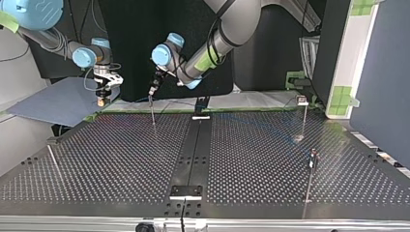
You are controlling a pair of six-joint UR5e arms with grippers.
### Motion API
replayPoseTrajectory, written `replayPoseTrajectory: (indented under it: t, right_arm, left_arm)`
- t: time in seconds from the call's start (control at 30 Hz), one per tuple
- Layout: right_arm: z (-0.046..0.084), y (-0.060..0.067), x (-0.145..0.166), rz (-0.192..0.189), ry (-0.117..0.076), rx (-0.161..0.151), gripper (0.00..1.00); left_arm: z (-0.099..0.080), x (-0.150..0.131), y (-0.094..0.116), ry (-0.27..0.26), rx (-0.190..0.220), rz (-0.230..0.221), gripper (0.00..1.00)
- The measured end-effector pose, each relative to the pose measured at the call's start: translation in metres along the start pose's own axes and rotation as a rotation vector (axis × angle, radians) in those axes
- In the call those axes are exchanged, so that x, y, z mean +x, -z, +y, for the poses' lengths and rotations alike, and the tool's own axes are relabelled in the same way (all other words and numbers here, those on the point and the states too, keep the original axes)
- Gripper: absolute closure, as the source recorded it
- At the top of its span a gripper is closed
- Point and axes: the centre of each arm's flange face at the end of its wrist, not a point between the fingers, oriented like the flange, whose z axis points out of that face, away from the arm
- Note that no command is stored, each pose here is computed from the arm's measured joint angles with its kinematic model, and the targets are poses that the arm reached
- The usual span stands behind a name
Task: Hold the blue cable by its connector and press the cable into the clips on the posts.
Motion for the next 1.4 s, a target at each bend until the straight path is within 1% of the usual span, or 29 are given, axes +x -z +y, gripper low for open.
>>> replayPoseTrajectory:
  t: [0.1, 0.23, 0.33, 0.4, 0.57, 0.63, 0.7, 0.8, 0.87, 1.0, 1.13, 1.2, 1.4]
  right_arm:
    - [0.000, 0.000, 0.000, 0.000, 0.000, 0.000, 1.00]
    - [0.000, 0.000, 0.000, 0.000, 0.000, 0.000, 1.00]
    - [0.000, 0.000, 0.000, 0.000, 0.000, 0.000, 1.00]
    - [0.000, 0.000, 0.000, 0.000, 0.000, 0.000, 1.00]
    - [0.000, -0.002, 0.002, 0.006, 0.001, 0.001, 1.00]
    - [0.000, -0.003, 0.002, 0.007, -0.002, 0.000, 1.00]
    - [0.000, -0.003, 0.002, 0.008, -0.010, -0.002, 1.00]
    - [0.000, -0.003, 0.003, 0.007, -0.021, -0.002, 1.00]
    - [0.001, -0.003, 0.003, 0.007, -0.028, -0.002, 1.00]
    - [0.002, -0.003, 0.003, 0.008, -0.046, -0.006, 1.00]
    - [0.001, -0.003, 0.003, 0.008, -0.056, -0.006, 1.00]
    - [0.001, -0.003, 0.003, 0.007, -0.061, -0.006, 1.00]
    - [0.001, -0.003, 0.002, 0.002, -0.075, -0.009, 1.00]
  left_arm:
    - [0.000, 0.001, 0.002, -0.014, -0.005, 0.015, 0.01]
    - [0.000, -0.003, 0.010, -0.051, -0.019, 0.039, 0.01]
    - [0.002, -0.012, 0.015, -0.063, -0.026, 0.029, 0.01]
    - [0.004, -0.019, 0.017, -0.056, -0.031, 0.017, 0.01]
    - [0.005, -0.040, 0.026, -0.006, -0.060, -0.033, 0.01]
    - [0.008, -0.048, 0.029, 0.012, -0.075, -0.053, 0.01]
    - [0.009, -0.055, 0.033, 0.021, -0.078, -0.059, 0.01]
    - [0.012, -0.063, 0.041, 0.033, -0.081, -0.050, 0.01]
    - [0.014, -0.068, 0.047, 0.044, -0.081, -0.036, 0.01]
    - [0.017, -0.077, 0.059, 0.074, -0.072, -0.013, 0.01]
    - [0.020, -0.086, 0.073, 0.102, -0.070, 0.010, 0.01]
    - [0.019, -0.089, 0.080, 0.101, -0.071, 0.024, 0.01]
    - [0.020, -0.100, 0.106, 0.057, -0.095, 0.071, 0.01]
